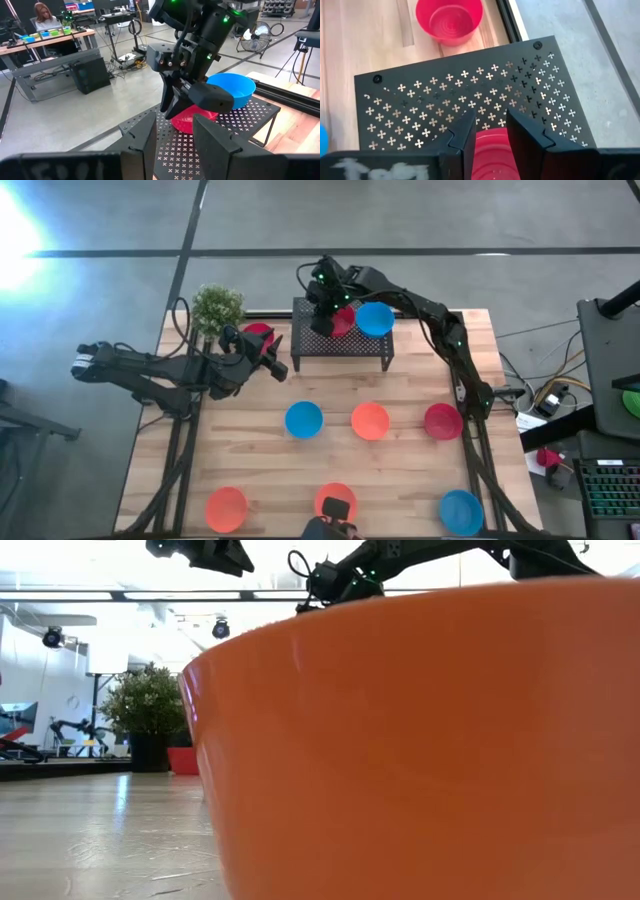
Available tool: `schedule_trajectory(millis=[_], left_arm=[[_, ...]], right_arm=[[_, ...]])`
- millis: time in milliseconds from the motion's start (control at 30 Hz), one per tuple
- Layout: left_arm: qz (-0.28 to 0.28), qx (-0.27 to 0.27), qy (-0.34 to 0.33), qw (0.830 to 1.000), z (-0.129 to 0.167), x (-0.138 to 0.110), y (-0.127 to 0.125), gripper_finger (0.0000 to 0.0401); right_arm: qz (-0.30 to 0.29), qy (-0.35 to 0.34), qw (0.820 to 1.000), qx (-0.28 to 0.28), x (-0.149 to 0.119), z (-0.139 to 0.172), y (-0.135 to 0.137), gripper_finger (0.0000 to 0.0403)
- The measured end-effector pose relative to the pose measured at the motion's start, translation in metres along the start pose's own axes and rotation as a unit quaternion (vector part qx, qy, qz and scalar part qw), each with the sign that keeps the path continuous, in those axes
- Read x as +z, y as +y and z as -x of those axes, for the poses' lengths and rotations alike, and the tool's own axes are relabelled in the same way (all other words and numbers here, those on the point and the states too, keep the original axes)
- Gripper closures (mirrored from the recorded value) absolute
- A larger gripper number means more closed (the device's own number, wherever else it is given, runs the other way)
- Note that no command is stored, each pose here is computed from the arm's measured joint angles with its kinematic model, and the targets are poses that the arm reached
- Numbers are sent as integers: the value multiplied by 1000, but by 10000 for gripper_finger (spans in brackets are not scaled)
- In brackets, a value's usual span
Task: Pick & Place Mini bowls
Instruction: Put the bottom left red bowl on the shelf, then put the bottom left orange bowl on the shelf
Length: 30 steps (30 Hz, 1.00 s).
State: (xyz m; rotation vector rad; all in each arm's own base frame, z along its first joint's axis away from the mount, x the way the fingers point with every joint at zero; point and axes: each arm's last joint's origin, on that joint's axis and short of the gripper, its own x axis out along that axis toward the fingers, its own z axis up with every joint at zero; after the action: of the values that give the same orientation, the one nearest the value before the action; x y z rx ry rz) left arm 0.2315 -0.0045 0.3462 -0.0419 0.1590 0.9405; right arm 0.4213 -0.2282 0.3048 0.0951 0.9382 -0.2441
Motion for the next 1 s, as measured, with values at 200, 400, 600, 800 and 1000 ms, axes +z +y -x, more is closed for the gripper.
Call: schedule_trajectory(millis=[200,400,600,800,1000], left_arm=[[2,0,0,1000,0,0,0,280],[10,0,0,1000,0,0,0,280],[10,0,0,1000,0,0,0,280],[10,0,0,1000,0,0,0,280],[6,1,2,1000,0,-1,0,280]], right_arm=[[1,17,1000,-20,-3,-1,-1,305],[9,41,999,-32,-7,0,-1,302],[12,23,999,-35,-3,13,0,304],[11,2,999,-40,2,30,1,313],[-2,-15,999,-44,4,62,5,319]])
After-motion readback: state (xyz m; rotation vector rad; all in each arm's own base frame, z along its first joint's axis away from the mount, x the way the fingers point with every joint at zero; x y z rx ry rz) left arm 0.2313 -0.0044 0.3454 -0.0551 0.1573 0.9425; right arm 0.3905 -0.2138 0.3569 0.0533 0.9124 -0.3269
